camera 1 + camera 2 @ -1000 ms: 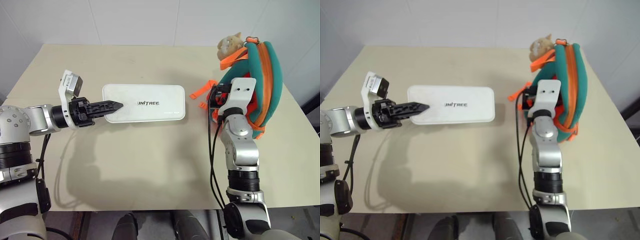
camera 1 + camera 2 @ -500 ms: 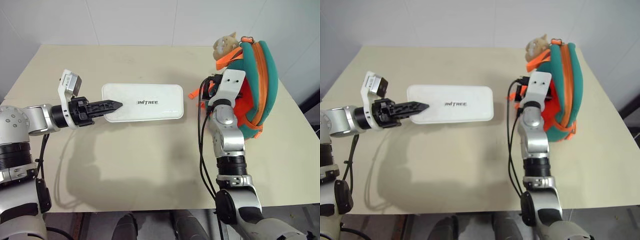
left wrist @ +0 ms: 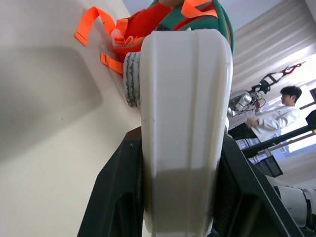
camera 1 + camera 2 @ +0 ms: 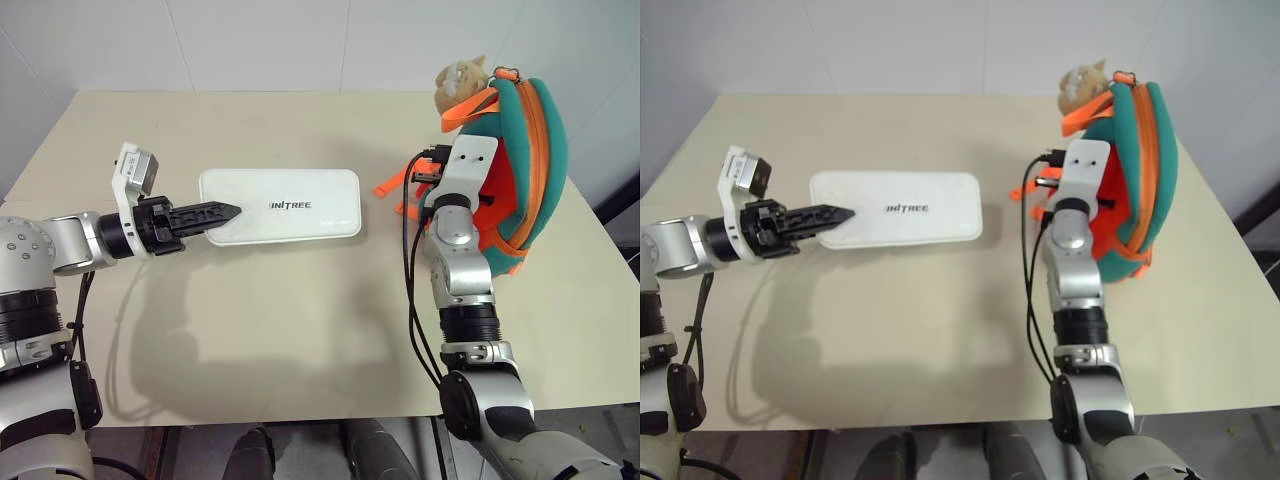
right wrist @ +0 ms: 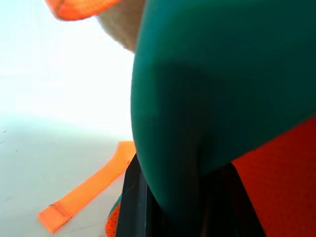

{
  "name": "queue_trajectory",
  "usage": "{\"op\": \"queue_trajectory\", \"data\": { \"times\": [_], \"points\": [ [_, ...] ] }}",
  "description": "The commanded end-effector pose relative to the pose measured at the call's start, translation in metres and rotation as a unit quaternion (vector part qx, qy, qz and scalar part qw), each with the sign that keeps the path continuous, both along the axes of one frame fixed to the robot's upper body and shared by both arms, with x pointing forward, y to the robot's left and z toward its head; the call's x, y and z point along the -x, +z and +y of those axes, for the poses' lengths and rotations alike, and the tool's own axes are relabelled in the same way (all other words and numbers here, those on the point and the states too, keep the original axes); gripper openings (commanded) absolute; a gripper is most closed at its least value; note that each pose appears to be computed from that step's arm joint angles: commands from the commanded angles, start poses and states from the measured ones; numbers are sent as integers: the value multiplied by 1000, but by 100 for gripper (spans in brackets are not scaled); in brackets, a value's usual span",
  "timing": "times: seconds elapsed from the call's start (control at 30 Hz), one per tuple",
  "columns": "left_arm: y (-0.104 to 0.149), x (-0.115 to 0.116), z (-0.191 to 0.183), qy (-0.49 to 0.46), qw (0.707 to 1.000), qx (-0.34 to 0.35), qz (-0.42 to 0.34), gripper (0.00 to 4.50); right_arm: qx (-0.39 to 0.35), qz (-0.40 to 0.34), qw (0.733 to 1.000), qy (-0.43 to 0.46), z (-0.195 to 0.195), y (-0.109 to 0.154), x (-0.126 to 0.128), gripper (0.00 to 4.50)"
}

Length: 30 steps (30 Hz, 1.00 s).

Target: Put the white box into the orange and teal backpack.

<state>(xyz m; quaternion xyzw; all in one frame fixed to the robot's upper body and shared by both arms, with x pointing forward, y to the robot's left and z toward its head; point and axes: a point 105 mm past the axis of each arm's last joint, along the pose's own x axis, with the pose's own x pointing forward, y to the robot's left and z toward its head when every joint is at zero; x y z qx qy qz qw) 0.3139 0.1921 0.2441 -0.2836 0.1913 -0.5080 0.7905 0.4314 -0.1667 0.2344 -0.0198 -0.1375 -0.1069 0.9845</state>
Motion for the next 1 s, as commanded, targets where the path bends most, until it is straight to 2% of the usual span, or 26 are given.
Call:
{"op": "queue_trajectory", "data": {
  "times": [0.03,0.1,0.3,0.67,0.83,1.0],
  "points": [
    [19,-3,9,24,999,7,-48,133,13,-49,992,114,24,29,13,3],
    [24,-8,15,43,997,10,-58,133,29,-50,982,177,36,32,22,3],
    [33,-17,30,82,994,9,-77,133,59,-36,955,290,53,34,45,3],
    [43,-24,48,117,988,0,-97,133,95,-23,893,440,81,40,88,3],
    [45,-26,52,125,987,-5,-101,133,124,-8,828,546,96,41,126,3],
    [47,-29,54,130,986,-6,-106,133,141,-10,789,597,97,49,147,3]
  ]
}}
